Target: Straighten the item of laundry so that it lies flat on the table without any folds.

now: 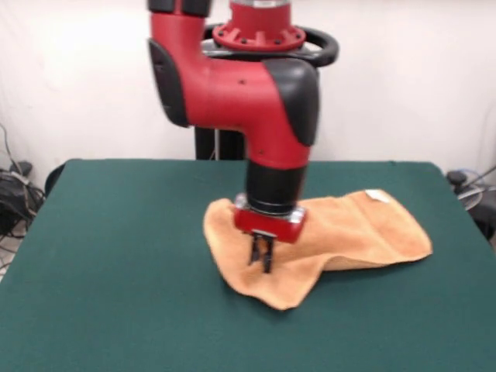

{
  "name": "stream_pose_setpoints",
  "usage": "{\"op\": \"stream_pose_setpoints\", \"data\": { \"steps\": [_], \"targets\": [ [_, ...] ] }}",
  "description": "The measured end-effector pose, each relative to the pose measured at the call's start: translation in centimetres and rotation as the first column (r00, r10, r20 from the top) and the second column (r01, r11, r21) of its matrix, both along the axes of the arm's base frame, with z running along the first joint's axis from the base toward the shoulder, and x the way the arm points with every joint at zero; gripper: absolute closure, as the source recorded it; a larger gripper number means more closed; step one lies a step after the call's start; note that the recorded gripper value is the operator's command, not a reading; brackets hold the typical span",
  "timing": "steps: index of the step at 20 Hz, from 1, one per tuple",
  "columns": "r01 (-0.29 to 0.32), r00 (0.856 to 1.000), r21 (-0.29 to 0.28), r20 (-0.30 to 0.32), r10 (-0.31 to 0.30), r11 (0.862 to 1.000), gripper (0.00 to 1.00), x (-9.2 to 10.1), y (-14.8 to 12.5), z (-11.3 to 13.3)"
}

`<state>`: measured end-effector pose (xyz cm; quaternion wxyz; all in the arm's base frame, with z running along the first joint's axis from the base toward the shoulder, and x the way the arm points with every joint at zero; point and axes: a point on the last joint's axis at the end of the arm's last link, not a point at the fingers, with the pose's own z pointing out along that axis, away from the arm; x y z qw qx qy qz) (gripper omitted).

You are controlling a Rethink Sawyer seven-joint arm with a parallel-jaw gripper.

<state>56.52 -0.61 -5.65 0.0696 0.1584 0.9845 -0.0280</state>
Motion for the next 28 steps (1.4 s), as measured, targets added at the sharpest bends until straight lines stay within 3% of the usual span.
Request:
{"op": "stream_pose_setpoints", "data": {
  "steps": [6,14,23,28],
  "targets": [
    [-0.035,0.997,-0.043,0.07,0.038,0.998,1.0,-0.6,-3.6,-0.2],
    [-0.05,0.992,-0.06,0.114,0.057,0.997,1.0,-0.9,-5.5,-0.2],
    [0.032,0.997,-0.059,0.075,-0.027,0.998,1.0,0.5,-10.5,0.0],
    [0.044,0.998,-0.107,0.055,-0.038,0.993,1.0,3.0,-14.2,0.2]
  ]
}}
